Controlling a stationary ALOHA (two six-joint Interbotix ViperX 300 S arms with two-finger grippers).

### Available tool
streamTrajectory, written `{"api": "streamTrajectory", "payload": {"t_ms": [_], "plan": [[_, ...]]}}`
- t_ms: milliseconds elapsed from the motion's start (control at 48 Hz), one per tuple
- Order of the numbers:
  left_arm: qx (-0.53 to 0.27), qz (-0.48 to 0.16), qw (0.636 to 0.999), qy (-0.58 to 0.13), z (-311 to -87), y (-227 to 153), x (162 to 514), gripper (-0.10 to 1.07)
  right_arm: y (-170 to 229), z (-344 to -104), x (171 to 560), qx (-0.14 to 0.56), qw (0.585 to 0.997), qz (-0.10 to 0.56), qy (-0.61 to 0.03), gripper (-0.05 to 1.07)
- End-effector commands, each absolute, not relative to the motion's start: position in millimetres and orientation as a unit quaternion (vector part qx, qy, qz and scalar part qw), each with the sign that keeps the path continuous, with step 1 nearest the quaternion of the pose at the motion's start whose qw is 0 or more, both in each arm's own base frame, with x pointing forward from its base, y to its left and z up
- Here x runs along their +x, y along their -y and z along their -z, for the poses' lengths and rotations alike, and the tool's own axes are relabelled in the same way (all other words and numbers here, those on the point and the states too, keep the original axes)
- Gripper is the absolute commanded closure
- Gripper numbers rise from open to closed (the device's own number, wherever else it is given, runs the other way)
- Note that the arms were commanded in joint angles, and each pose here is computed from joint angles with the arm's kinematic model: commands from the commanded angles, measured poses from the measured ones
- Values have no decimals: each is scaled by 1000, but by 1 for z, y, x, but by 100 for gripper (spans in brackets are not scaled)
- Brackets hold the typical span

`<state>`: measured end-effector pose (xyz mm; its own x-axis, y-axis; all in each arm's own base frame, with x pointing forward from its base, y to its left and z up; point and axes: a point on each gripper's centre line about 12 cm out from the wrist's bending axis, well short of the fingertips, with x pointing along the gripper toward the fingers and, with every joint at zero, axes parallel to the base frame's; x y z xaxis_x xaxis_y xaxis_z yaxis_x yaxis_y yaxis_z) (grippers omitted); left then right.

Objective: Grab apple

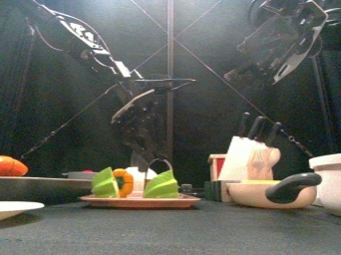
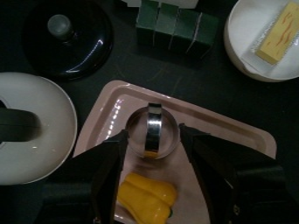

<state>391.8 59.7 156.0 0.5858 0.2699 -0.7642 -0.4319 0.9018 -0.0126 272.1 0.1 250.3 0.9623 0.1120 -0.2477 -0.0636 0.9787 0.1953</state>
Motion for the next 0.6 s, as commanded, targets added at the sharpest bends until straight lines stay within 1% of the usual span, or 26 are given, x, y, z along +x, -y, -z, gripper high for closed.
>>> {"api": "streamTrajectory", "payload": {"t_ms": [0, 83, 229, 417, 583], "plan": [[-96, -196, 895, -388, -176, -59, 392, 11, -1, -258, 272, 93, 988, -47, -117, 4], [-86, -205, 894, -389, -183, -61, 386, 11, -1, -258, 272, 93, 987, -48, -118, 4], [-73, -238, 885, -394, -203, -68, 363, 11, -2, -257, 272, 93, 987, -48, -119, 4], [-56, -286, 865, -407, -218, -76, 320, 11, -1, -257, 272, 93, 988, -48, -118, 4], [-61, -318, 859, -397, -231, -88, 286, 11, -1, -257, 272, 90, 988, -47, -118, 4]]}}
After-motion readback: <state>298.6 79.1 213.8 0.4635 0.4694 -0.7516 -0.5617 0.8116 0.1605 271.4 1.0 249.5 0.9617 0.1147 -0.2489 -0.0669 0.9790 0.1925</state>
